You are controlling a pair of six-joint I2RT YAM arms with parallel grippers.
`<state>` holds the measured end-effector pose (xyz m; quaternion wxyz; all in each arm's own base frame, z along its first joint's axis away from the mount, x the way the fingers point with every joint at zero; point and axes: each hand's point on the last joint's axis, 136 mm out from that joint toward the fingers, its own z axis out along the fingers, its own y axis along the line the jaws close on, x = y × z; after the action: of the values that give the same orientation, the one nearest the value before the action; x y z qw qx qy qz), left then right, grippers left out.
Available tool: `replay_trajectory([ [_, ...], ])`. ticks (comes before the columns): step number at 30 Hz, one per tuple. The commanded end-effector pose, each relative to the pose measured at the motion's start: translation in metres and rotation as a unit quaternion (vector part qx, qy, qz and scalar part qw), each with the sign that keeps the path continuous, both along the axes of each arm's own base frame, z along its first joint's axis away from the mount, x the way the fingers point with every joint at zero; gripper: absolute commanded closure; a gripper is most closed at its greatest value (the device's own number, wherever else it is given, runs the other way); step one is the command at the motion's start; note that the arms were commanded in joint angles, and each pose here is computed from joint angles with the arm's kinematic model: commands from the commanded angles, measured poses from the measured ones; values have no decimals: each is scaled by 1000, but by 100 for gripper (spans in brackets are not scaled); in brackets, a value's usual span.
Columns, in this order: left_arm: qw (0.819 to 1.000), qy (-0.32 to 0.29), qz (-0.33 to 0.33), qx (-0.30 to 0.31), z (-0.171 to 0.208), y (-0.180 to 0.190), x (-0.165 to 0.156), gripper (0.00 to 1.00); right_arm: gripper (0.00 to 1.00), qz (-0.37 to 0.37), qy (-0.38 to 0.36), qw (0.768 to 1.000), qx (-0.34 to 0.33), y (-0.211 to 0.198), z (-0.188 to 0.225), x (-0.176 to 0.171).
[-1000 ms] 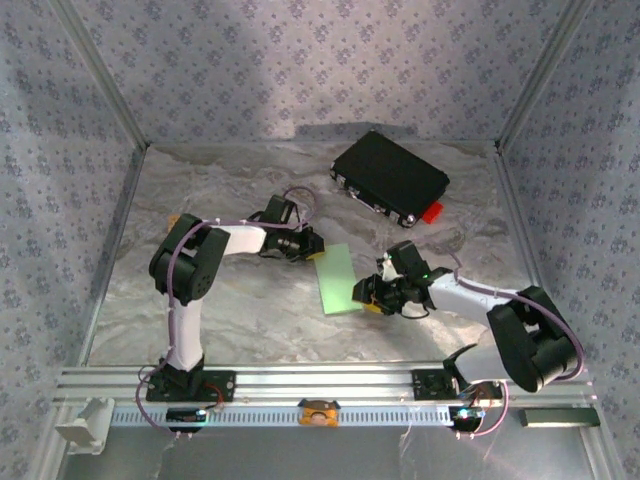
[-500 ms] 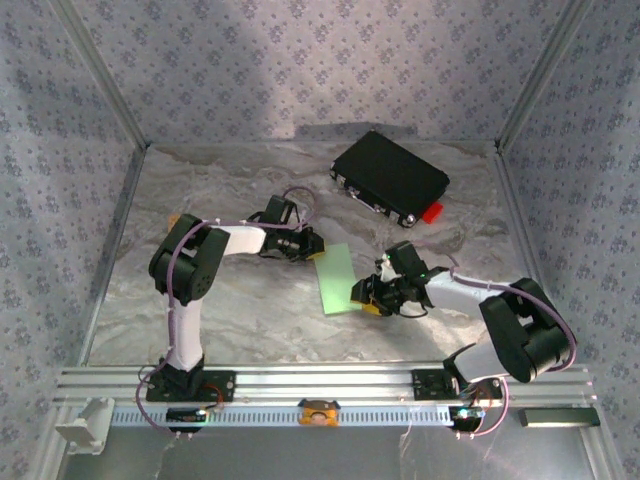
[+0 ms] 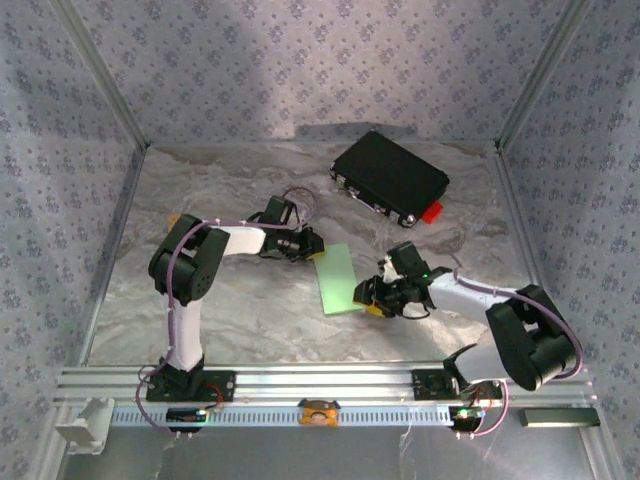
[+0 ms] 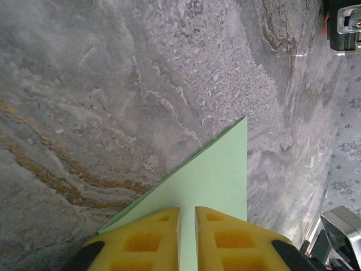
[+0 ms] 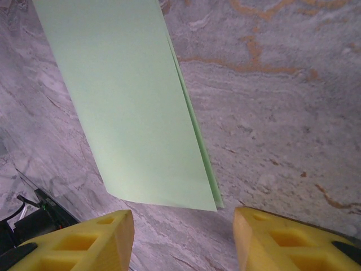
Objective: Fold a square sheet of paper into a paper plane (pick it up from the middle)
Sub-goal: First fold the square sheet of paper in half at the center of the table, then fold the triangle a second time at the center of the table.
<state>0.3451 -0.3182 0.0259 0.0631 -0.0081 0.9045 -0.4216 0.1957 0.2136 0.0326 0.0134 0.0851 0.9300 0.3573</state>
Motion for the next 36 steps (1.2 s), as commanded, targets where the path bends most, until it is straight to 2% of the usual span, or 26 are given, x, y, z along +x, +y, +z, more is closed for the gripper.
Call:
replay_trajectory([
  [1, 998, 49, 7, 44, -34, 15, -20, 85, 50, 2, 7, 1000, 16, 5, 0, 0],
  [7, 998, 51, 8, 43, -34, 14, -19, 85, 52, 0, 7, 999, 32, 10, 2, 4],
  [23, 998, 50, 7, 42, -31, 12, -19, 85, 50, -11, 3, 1000, -5, -7, 3, -1],
  [36, 998, 51, 8, 41, -32, 12, -19, 85, 51, -7, 15, 1000, 16, 4, -3, 2],
])
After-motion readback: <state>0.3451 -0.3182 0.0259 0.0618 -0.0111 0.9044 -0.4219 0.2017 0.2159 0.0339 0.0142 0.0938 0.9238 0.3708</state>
